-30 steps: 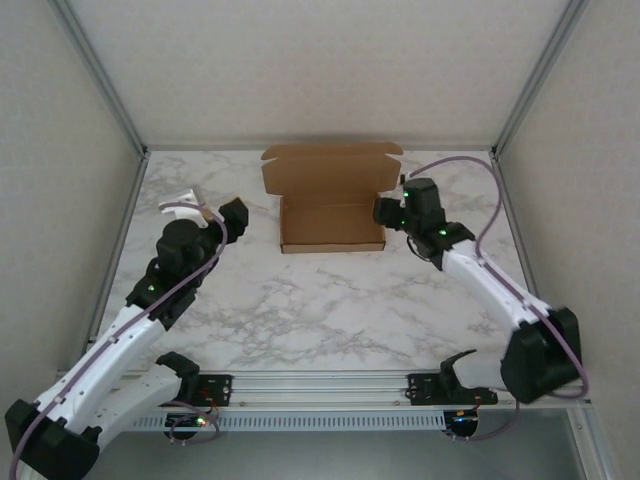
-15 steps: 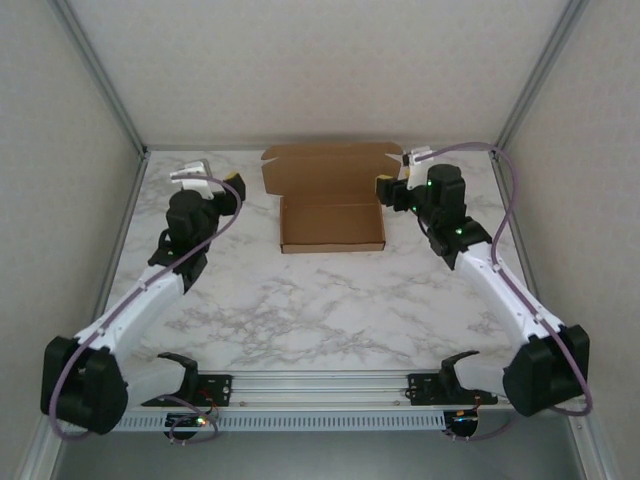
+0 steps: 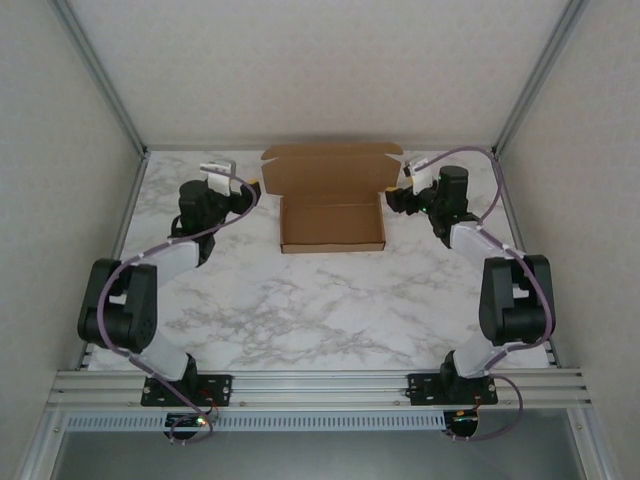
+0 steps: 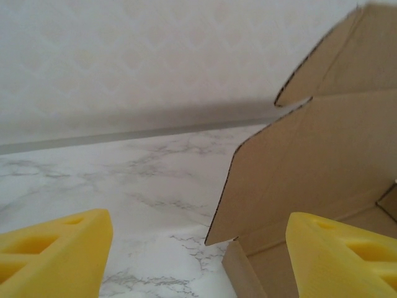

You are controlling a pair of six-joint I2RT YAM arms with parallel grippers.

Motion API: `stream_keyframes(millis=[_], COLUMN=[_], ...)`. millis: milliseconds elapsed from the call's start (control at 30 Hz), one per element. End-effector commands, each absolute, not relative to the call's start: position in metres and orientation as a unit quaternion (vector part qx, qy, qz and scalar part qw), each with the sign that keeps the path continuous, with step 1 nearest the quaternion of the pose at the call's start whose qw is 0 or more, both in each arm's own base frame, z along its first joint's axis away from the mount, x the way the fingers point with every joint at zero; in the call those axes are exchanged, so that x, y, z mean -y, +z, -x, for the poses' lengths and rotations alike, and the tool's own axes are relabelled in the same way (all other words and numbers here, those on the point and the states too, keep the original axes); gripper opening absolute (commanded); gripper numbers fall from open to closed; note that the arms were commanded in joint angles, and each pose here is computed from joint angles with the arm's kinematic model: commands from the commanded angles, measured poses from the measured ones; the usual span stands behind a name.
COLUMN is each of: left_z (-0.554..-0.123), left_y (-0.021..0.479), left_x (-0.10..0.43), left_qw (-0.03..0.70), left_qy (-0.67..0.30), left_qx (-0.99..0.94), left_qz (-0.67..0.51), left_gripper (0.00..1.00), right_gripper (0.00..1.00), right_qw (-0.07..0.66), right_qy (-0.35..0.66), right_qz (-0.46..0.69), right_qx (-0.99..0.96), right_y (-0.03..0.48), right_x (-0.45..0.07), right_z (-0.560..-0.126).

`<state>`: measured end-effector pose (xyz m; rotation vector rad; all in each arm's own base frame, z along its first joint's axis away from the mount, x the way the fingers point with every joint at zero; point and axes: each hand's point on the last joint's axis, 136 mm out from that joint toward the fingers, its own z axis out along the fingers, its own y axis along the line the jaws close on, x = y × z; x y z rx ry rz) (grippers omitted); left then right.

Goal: Fold the paper box

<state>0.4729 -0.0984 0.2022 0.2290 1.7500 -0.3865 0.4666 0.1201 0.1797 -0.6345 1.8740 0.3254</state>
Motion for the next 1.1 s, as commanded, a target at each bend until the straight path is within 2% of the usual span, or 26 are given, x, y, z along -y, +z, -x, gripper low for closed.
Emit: stream_keyframes(millis=[0, 367, 700, 867, 1067], left_z=[-0.483, -0.509, -0.529, -0.533, -0.531], left_y=[0.225, 0.188, 0.179, 0.182, 0.181], left_x=[0.112, 0.120, 0.133, 0.141, 0.148], left_qw=[0.651, 0.624, 0.613, 0.613, 0.607], left_qy=[-0.178, -0.165, -0.189, -0.201, -0.200], left_qx=[-0.717, -0.728, -0.721, -0.711, -0.707], left_qz=[-0.173, -0.231, -0.262, -0.281, -0.304], left_gripper=[0.74, 0.75, 0.69, 0.62, 0.43], right_gripper=[0.70, 0.68, 0.66, 0.55, 0.39], right_qw=[0.566, 0.576, 0.580, 0.568, 0.559], right_qy=[0.129, 0.136, 0.150, 0.175, 0.196], right_qz=[0.307, 0.334, 0.344, 0.354, 0.364], right_qx=[-0.754, -0.734, -0.723, -0.722, -0.719], right_y=[0.196, 0.183, 0.181, 0.183, 0.182], right_x=[-0.116, -0.122, -0.128, -0.135, -0.142], right_z=[-0.484, -0.522, -0.542, -0.545, -0.537])
